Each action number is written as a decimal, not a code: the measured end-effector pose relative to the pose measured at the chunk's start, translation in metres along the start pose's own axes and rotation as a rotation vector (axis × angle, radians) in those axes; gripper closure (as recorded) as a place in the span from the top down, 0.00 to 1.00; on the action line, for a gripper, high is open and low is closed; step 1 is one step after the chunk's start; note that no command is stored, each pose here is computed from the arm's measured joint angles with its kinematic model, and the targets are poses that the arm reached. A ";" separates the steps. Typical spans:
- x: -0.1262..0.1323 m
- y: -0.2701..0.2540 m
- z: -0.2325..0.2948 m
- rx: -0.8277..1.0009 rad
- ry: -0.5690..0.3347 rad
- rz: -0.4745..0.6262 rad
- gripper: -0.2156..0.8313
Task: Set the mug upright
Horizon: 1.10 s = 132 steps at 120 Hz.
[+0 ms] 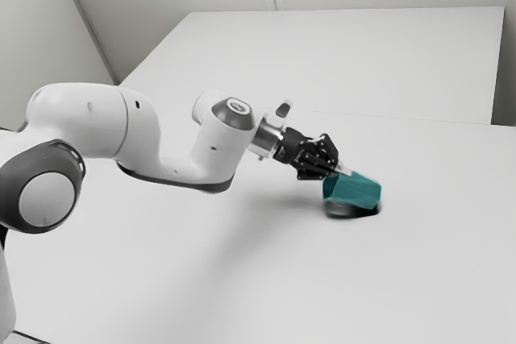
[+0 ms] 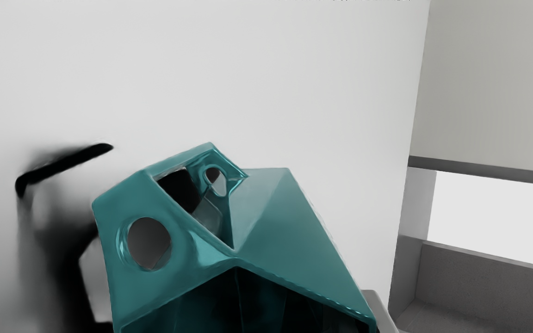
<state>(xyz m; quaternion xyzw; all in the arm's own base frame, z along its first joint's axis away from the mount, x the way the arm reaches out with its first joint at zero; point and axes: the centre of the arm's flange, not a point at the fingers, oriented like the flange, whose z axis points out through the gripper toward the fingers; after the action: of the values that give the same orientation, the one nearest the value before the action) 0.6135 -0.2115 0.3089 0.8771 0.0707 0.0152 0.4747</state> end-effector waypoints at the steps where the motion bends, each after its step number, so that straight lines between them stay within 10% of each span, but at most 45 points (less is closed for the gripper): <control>1: 0.000 0.001 -0.001 0.000 0.001 0.002 0.07; 32: -0.004 0.049 -0.038 0.041 0.029 0.130 0.05; 74: -0.018 0.102 -0.163 0.536 -0.008 0.457 0.04; 132: -0.035 0.016 -0.168 0.920 -0.198 0.408 0.04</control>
<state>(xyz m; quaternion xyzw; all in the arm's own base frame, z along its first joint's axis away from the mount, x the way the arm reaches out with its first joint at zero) 0.5644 -0.0854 0.4155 0.9884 -0.1480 -0.0083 0.0316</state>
